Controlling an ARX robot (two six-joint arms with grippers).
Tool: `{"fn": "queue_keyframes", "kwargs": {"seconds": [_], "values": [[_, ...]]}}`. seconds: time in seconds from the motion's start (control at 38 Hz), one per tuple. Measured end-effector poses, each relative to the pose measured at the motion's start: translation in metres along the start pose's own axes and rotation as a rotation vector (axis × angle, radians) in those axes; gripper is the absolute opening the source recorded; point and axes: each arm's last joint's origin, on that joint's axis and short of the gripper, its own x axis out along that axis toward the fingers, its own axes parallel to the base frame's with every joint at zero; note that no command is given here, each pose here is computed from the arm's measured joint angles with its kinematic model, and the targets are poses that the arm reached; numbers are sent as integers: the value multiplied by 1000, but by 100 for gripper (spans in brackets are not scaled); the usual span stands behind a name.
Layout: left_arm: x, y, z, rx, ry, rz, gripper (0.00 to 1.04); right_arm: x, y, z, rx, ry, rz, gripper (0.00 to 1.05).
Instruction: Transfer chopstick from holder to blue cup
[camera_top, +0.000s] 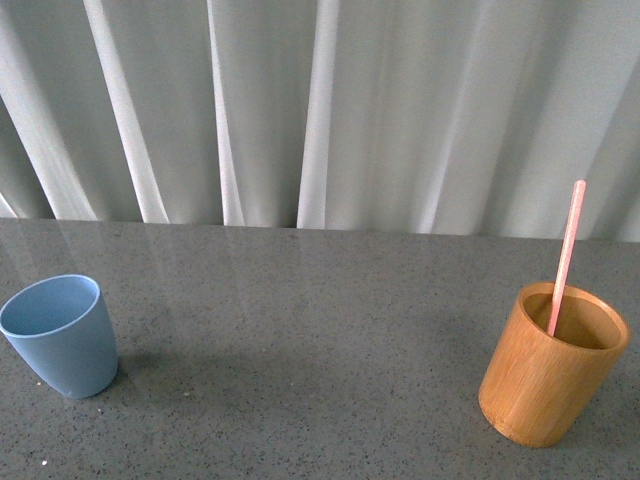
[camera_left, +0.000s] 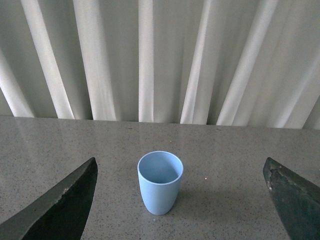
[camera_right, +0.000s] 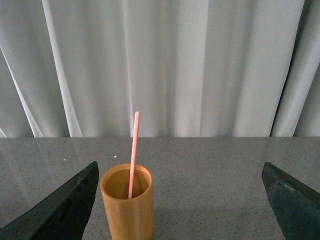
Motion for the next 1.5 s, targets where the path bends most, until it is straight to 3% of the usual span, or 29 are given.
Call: {"fn": "queue_keyframes", "kwargs": {"seconds": [0.05, 0.13, 0.24, 0.39, 0.55, 0.76, 1.05, 1.5], "values": [[1, 0, -1, -32, 46, 38, 98, 0, 0, 0, 0, 0, 0, 95], [7, 4, 2, -142, 373, 319, 98, 0, 0, 0, 0, 0, 0, 95], [26, 8, 13, -177, 461, 413, 98, 0, 0, 0, 0, 0, 1, 95], [58, 13, 38, -202, 549, 405, 98, 0, 0, 0, 0, 0, 1, 95], [98, 14, 64, -167, 649, 315, 98, 0, 0, 0, 0, 0, 1, 95], [142, 14, 74, -111, 803, 249, 98, 0, 0, 0, 0, 0, 0, 95], [188, 8, 31, -59, 989, 242, 98, 0, 0, 0, 0, 0, 0, 95], [243, 5, 2, -33, 1039, 256, 98, 0, 0, 0, 0, 0, 0, 95]]}}
